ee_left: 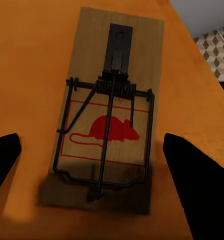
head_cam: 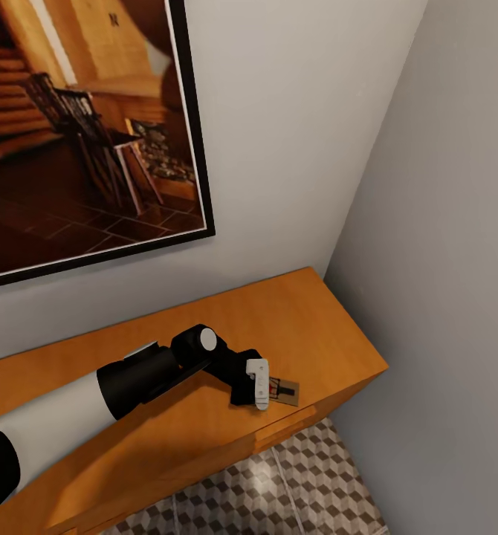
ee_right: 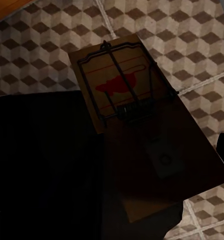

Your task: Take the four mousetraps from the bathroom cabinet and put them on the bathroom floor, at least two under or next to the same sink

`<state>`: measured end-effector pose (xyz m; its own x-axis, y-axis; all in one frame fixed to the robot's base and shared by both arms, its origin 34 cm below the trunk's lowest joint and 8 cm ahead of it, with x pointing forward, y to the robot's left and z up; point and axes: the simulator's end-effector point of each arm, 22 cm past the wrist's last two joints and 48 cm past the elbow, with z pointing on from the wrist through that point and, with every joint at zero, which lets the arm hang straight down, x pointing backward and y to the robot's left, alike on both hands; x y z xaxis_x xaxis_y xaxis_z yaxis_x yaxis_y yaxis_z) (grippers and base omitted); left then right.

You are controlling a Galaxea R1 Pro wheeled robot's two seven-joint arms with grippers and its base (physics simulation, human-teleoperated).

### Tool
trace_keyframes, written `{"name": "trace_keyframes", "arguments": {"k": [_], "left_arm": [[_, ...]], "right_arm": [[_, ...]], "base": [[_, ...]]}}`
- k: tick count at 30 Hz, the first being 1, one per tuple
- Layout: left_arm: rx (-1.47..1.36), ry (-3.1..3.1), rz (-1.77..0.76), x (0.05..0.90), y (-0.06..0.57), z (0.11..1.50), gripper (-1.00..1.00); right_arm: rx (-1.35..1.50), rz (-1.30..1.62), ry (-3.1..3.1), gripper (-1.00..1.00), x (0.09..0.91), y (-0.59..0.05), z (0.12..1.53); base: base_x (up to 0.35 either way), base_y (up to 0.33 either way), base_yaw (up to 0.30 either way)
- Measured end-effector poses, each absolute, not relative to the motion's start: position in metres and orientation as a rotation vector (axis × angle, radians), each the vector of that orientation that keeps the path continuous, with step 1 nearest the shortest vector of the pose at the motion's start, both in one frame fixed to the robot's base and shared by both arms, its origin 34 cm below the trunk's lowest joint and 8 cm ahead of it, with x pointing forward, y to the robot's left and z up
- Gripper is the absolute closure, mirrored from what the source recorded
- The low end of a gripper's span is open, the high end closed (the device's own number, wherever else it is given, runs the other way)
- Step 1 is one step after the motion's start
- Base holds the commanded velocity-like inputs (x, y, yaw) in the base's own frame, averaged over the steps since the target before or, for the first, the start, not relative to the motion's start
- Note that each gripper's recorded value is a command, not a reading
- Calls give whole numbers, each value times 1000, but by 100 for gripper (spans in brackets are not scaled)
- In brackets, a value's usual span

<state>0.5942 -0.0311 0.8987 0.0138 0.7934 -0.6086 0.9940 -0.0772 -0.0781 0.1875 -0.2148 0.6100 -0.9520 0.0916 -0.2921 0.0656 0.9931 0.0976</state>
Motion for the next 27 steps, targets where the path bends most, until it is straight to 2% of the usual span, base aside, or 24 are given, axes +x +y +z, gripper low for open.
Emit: {"name": "trace_keyframes", "arguments": {"k": [27], "left_arm": [[1933,1826,-743,589,-33,900,100]], "right_arm": [[114,123,2836,100,187,-216,610]], "base": [[0,0,0]]}}
